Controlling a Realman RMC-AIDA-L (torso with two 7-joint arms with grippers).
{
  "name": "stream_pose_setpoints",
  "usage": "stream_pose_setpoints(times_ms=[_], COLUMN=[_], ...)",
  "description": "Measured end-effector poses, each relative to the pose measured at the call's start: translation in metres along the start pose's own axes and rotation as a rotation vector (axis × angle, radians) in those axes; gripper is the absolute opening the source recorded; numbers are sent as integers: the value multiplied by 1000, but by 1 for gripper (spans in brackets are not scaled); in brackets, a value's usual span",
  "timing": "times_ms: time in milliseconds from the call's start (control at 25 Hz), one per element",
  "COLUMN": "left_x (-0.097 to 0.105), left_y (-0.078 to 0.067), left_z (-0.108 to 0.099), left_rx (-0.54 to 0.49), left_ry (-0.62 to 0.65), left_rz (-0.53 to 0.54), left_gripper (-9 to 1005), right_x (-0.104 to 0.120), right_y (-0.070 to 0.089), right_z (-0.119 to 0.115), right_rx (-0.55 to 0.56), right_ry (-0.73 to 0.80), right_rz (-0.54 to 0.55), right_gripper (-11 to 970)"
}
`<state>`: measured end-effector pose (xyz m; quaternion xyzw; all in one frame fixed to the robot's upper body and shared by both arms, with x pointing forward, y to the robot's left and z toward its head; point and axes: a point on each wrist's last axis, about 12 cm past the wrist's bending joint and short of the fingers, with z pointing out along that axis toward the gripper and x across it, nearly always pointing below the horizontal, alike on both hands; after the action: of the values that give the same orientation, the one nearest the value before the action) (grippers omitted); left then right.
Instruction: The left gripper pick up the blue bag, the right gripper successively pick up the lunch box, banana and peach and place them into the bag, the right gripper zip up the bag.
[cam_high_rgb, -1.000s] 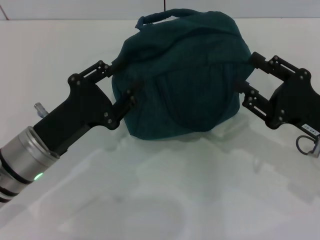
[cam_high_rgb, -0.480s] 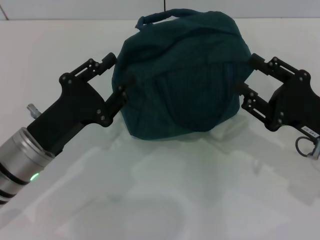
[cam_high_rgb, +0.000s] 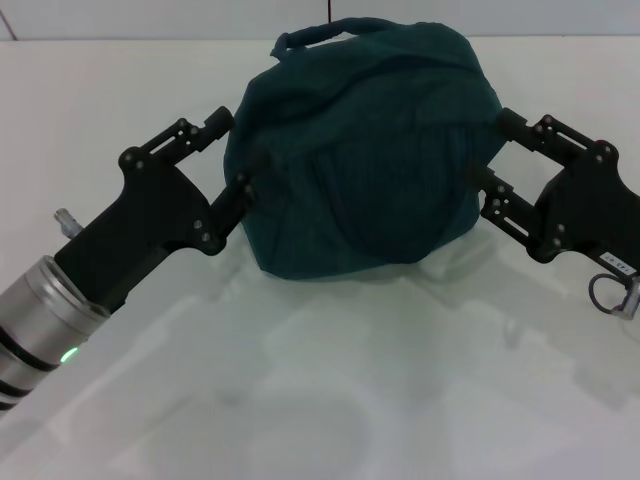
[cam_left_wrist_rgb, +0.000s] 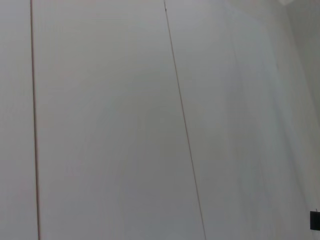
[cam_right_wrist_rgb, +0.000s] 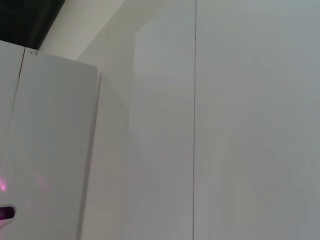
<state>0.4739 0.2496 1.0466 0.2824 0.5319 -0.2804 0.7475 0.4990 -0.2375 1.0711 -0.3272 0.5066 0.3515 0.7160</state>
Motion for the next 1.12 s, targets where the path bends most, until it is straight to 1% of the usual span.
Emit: stream_pose_setpoints(times_ms=[160,360,400,520,600,760,960,1120], left_x=[0,-4,-6,-10,-12,-13,-12,-13], left_y=[-1,-7,-7,-6,-5,-6,-8,-6], left_z=[1,-1,-2,-4,-5,-7,-6,-5], left_rx=[22,129,152,226,254,263,251,266], left_ry=[4,-11,-15,-17,-13,-13,-20,-18], left_rz=[0,5,7,14,11,3,3,0], left_gripper=[450,449,449,449,449,449,449,449], right_x=[0,-1,-1,-5,-8,-9,-9,-9], right_y=[0,1,2,5,6,7,7,7], right_z=[-1,-7,-8,-11,-14,-16,-16,-15], right_rx=[-2,-22,-35,-136,-186,-201,-202,-203], right_ry=[4,13,15,31,34,33,36,31], right_rz=[7,61,76,110,115,110,107,104], right_gripper=[527,527,527,527,527,528,528,529])
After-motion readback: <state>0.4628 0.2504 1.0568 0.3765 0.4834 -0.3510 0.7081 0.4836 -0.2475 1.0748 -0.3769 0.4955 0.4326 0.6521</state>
